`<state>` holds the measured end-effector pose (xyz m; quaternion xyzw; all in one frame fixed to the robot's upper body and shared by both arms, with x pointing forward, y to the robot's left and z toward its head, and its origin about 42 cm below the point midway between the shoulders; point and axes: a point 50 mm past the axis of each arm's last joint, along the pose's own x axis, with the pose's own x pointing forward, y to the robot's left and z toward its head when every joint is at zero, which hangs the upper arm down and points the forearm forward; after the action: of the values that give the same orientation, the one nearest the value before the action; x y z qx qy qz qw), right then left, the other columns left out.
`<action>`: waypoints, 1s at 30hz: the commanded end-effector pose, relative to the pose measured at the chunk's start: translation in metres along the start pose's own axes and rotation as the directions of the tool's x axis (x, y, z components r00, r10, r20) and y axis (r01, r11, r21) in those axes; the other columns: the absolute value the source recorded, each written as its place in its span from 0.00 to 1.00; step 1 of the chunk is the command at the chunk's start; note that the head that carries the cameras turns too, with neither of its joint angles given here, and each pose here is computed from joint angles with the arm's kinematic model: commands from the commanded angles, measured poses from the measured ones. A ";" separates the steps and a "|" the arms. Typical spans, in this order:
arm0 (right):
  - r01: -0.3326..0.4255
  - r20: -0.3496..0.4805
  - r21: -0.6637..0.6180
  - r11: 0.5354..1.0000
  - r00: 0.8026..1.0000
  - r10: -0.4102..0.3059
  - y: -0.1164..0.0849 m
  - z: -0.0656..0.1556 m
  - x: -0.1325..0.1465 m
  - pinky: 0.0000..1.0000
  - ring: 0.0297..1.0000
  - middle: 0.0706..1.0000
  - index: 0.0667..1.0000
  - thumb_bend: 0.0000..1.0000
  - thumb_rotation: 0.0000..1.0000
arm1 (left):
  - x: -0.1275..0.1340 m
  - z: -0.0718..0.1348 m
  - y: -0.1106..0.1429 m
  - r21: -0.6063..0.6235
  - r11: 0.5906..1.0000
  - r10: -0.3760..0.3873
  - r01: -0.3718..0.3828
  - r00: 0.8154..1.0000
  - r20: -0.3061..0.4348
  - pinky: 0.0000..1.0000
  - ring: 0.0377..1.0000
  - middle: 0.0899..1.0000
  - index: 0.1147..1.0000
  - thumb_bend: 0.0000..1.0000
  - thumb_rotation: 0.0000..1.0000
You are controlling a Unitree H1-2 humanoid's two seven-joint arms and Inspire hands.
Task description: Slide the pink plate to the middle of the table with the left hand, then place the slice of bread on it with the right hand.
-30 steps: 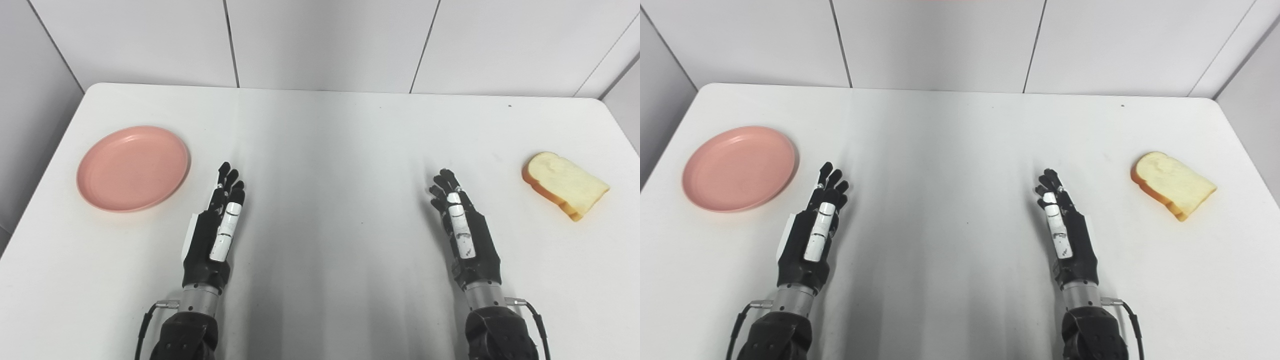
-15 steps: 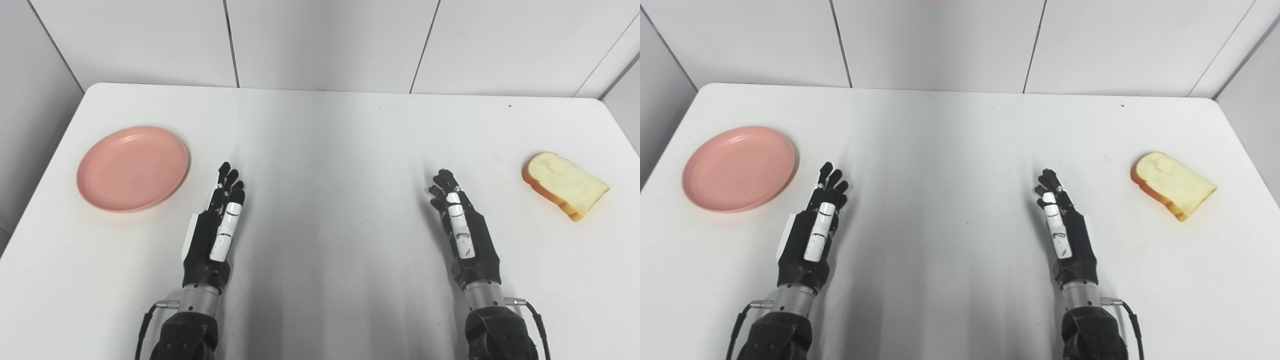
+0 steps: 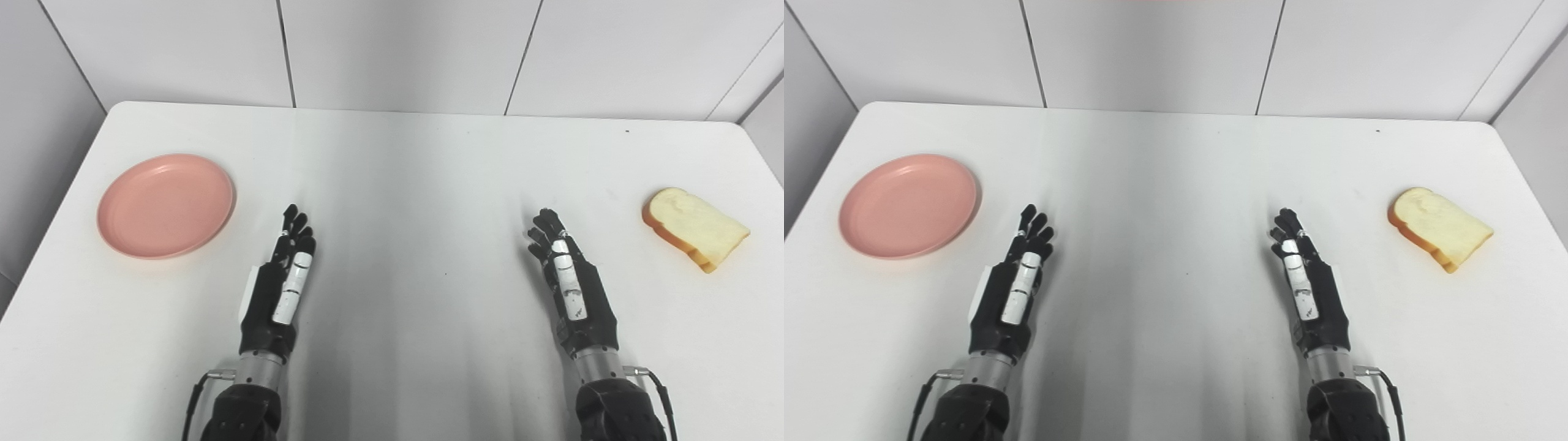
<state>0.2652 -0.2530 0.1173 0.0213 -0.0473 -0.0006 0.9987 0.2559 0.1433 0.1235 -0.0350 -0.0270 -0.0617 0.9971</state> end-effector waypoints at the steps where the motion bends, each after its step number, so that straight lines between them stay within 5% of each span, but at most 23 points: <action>1: -0.003 0.039 -0.002 1.000 0.999 0.003 -0.009 0.001 0.000 0.95 0.92 0.93 0.91 0.81 0.87 | 0.005 0.008 -0.008 0.001 1.000 0.000 0.000 0.997 0.075 0.98 0.99 1.00 1.00 0.58 0.83; 26: -0.007 0.014 -0.001 1.000 1.000 0.007 -0.039 -0.040 0.007 0.99 0.94 0.95 0.90 0.76 0.90 | 0.019 -0.041 -0.030 -0.033 0.999 0.019 -0.017 0.997 0.078 1.00 1.00 1.00 1.00 0.62 0.80; 30: -0.006 0.018 -0.004 1.000 1.000 0.006 -0.039 -0.043 0.008 1.00 0.94 0.95 0.90 0.76 0.91 | 0.017 -0.040 -0.028 -0.024 0.997 0.079 -0.076 0.982 0.171 0.95 0.96 0.97 1.00 0.58 0.77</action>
<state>0.2924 -0.2878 0.1008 0.0150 -0.0865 0.0104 0.9961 0.2791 0.1121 0.1008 -0.0497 -0.1063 -0.0376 0.9924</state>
